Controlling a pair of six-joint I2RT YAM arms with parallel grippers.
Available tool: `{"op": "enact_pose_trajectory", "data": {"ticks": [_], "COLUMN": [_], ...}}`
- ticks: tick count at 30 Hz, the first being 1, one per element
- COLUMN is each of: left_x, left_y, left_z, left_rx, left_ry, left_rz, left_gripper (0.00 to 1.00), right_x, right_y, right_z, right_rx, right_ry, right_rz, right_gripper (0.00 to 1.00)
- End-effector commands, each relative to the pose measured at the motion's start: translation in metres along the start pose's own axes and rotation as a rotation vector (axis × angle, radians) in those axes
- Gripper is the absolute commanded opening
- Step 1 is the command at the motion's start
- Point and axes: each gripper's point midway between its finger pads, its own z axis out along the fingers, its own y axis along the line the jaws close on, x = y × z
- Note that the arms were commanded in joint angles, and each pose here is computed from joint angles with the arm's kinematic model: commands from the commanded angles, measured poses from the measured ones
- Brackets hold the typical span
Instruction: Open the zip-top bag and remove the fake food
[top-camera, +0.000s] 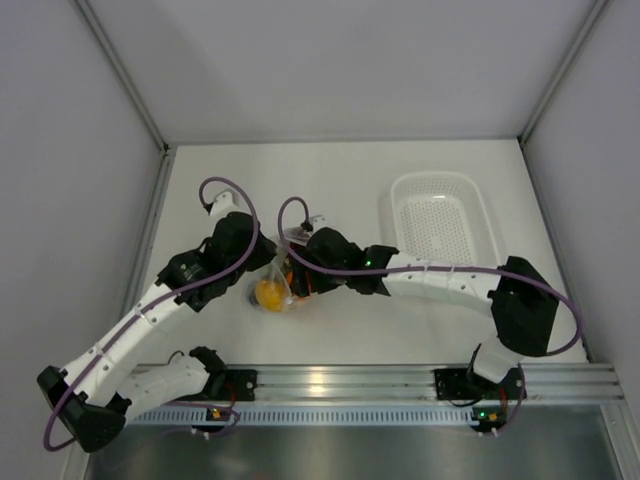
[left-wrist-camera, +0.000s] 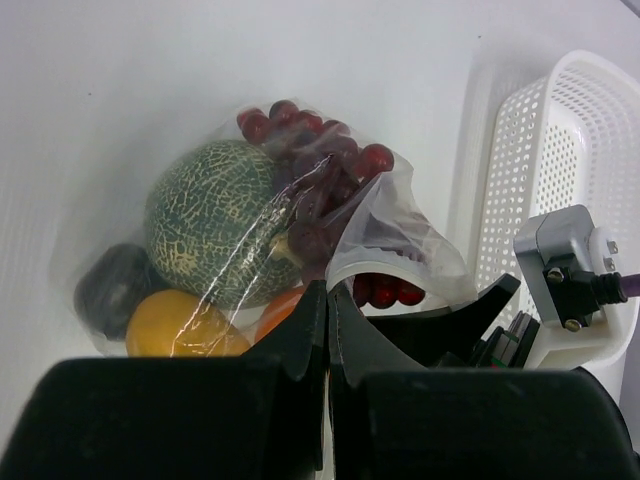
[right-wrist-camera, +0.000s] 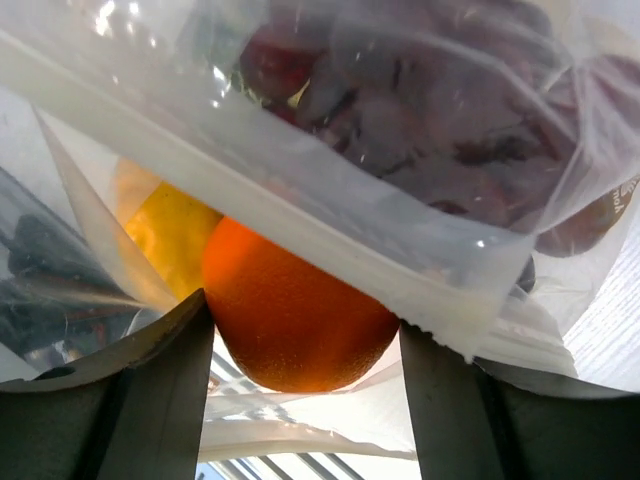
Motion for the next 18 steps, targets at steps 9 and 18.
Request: {"op": "enact_pose_trajectory", "data": {"ticks": [9, 18], "left_x": [-0.01, -0.01], "left_y": [-0.01, -0.015], "left_z": [-0.001, -0.002], "left_rx": [0.039, 0.066], "left_ry": [-0.049, -0.039], "left_rz": [-0.02, -0.016], "left_gripper": [0.0, 0.0], "right_x": [-0.039, -0.075], "right_y": [0.025, 0.037], "right_z": [-0.042, -0.081], "right_rx": [-0.063, -0.116], "right_ry": [-0.131, -0.258], "right_rz": [-0.032, -0.057], "right_gripper": [0.38, 0.32]}}
